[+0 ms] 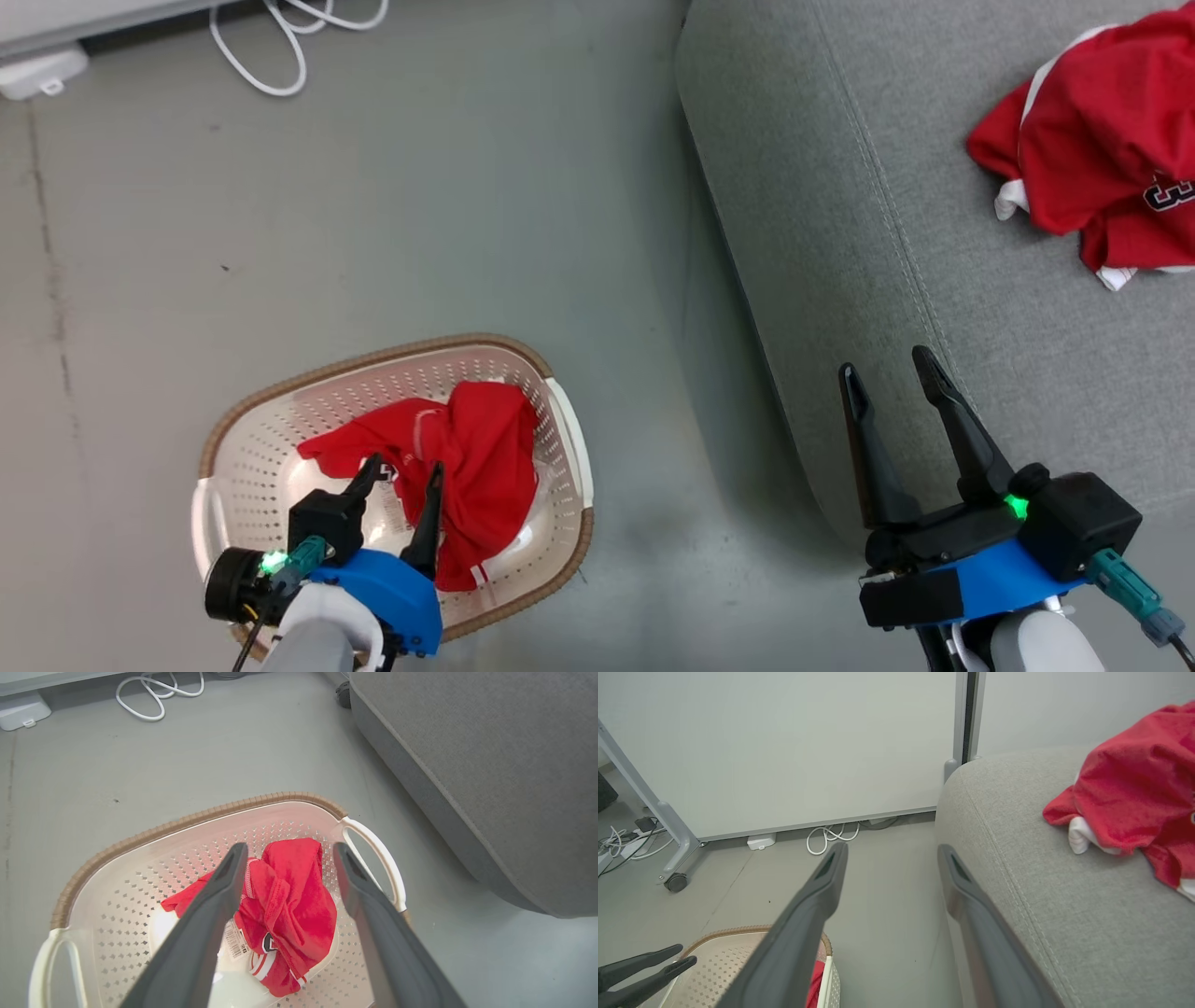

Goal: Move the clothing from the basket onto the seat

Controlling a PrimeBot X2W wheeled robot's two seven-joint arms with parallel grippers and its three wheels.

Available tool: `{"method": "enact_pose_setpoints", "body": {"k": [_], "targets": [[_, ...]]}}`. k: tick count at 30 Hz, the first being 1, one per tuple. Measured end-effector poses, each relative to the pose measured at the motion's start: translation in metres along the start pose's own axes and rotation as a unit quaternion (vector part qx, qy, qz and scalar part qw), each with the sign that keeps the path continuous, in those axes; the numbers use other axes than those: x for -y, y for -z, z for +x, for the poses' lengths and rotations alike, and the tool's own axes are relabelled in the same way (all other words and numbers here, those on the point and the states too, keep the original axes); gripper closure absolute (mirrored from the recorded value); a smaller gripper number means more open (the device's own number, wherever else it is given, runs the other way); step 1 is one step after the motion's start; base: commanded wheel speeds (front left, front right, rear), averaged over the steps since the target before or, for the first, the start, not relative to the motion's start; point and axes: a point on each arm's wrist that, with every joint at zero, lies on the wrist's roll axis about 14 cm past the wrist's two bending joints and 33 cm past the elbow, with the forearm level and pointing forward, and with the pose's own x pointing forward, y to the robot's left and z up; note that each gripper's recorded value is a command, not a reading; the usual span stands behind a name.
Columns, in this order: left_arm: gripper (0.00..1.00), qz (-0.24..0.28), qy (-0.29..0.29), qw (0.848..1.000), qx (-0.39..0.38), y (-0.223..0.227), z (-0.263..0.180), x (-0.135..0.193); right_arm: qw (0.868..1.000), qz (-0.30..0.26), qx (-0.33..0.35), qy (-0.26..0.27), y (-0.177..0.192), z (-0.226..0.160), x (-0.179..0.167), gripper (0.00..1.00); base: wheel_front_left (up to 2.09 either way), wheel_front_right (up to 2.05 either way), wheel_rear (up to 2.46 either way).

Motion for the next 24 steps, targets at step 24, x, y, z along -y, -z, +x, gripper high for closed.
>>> {"method": "enact_pose_setpoints", "body": {"k": [24], "targets": [[0.00, -0.008, 0.044, 0.978, -0.205, 0.132, 0.078, -0.015, 0.997, 0.028, -0.066, 0.040, 0.054, 0.023, 0.025, 0.00, 0.00, 0.00, 0.00]]}}
